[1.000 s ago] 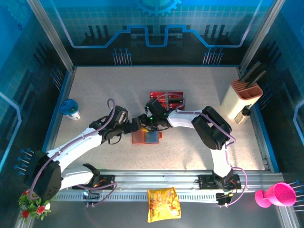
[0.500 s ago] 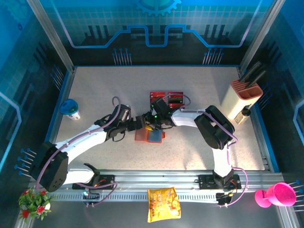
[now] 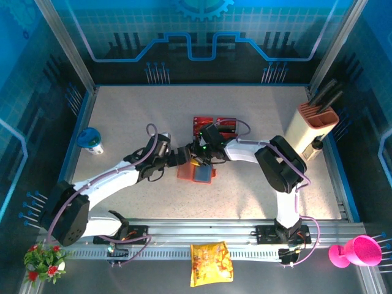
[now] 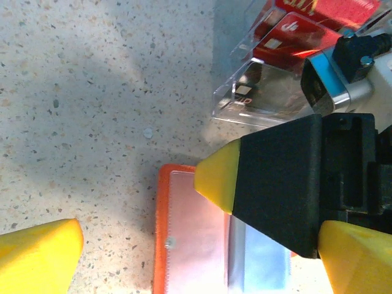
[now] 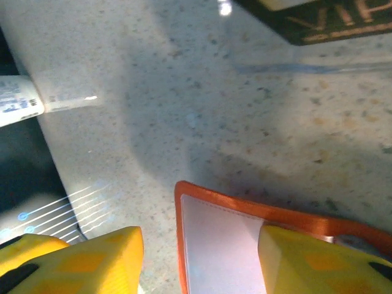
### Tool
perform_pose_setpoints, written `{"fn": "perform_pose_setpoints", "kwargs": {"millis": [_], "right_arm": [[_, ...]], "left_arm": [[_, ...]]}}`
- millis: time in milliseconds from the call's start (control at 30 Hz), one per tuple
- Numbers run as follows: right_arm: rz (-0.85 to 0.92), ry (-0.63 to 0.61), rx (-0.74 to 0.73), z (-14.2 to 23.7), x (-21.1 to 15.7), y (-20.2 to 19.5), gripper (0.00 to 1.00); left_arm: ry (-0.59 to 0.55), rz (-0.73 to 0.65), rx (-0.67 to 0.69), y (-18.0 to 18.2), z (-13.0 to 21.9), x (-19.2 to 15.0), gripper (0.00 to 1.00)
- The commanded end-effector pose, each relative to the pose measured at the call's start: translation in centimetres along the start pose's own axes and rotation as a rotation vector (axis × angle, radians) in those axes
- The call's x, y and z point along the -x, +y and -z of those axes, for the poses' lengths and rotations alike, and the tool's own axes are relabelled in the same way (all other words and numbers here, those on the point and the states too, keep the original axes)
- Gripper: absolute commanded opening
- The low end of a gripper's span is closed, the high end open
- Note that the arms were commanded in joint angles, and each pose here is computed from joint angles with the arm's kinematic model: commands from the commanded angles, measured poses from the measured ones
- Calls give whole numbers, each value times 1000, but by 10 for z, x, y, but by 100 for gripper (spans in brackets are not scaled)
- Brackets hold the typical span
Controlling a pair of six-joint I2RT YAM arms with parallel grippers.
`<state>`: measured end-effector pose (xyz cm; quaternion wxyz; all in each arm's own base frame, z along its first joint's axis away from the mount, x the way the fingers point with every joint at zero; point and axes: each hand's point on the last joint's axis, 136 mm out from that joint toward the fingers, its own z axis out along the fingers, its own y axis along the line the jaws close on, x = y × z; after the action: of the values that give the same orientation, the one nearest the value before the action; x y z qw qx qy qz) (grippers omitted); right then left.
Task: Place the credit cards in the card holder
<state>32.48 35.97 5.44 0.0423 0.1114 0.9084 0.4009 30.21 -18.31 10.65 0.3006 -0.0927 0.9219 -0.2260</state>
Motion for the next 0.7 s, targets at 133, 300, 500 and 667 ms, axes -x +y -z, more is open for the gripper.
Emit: {"fn": "perform_pose_setpoints", "kwargs": {"millis": [133, 300, 500, 667], "right_arm": [[60, -47, 170, 41, 13, 59, 53], [84, -103, 151, 68, 29, 59, 53], [156, -159, 14, 110, 64, 34, 53], [314, -148, -164, 134, 87, 14, 52]], "left_arm": [[-30, 19, -61, -11, 35, -3, 99], [-33, 21, -64, -15, 36, 3, 99], [52, -5, -19, -12, 14, -7, 99], [133, -37, 23, -9, -7, -17, 99]]}}
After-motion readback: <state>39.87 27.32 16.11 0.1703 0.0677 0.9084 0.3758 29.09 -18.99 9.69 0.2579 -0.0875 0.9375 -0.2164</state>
